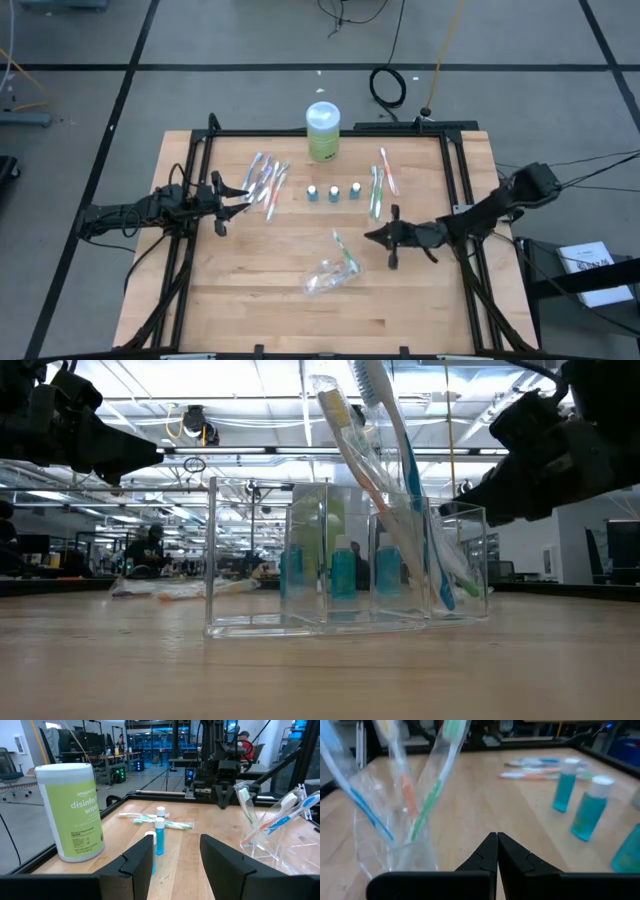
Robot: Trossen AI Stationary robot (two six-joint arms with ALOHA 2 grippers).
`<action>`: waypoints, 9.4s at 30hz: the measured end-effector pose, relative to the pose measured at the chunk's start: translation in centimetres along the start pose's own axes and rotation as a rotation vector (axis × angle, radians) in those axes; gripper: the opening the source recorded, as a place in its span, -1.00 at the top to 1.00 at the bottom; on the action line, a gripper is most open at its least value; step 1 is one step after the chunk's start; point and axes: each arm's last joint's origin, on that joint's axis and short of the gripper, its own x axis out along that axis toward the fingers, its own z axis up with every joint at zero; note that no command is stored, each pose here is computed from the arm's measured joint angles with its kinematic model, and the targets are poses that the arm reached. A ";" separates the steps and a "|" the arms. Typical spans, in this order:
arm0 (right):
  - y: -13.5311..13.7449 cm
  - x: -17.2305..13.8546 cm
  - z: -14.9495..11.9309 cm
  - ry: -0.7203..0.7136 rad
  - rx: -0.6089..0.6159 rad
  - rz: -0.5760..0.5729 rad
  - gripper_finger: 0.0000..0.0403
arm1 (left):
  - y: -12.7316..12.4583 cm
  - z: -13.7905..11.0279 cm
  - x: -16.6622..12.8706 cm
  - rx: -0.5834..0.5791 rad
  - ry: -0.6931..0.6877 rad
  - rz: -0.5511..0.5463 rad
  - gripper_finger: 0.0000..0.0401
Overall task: Pick & Place toothbrushing station
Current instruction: Adjust the transparent organizer, then put the orange toothbrush into the transparent organizer
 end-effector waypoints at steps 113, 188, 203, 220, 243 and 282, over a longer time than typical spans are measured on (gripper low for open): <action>-20.8 1.7 1.2 0.869 0.468 -0.671 0.61 | 0.0 0.0 0.0 0.000 0.000 0.000 0.17; 4.8 -6.5 3.5 -0.214 0.119 0.335 0.96 | 0.0 0.0 0.0 0.000 0.000 0.000 0.17; 10.6 0.8 3.5 -0.251 0.025 0.291 0.96 | 0.0 0.0 0.0 0.000 0.000 0.000 0.17; 11.9 4.4 0.7 -0.237 0.036 0.165 0.96 | 0.0 0.0 0.0 0.000 -0.001 0.000 0.17; 13.0 4.3 -1.1 -0.177 0.023 0.177 0.78 | 0.0 0.0 0.0 0.000 0.000 0.000 0.17; 9.7 9.4 15.5 -0.008 -0.168 0.355 0.99 | 0.0 0.0 0.0 0.000 -0.001 0.000 0.17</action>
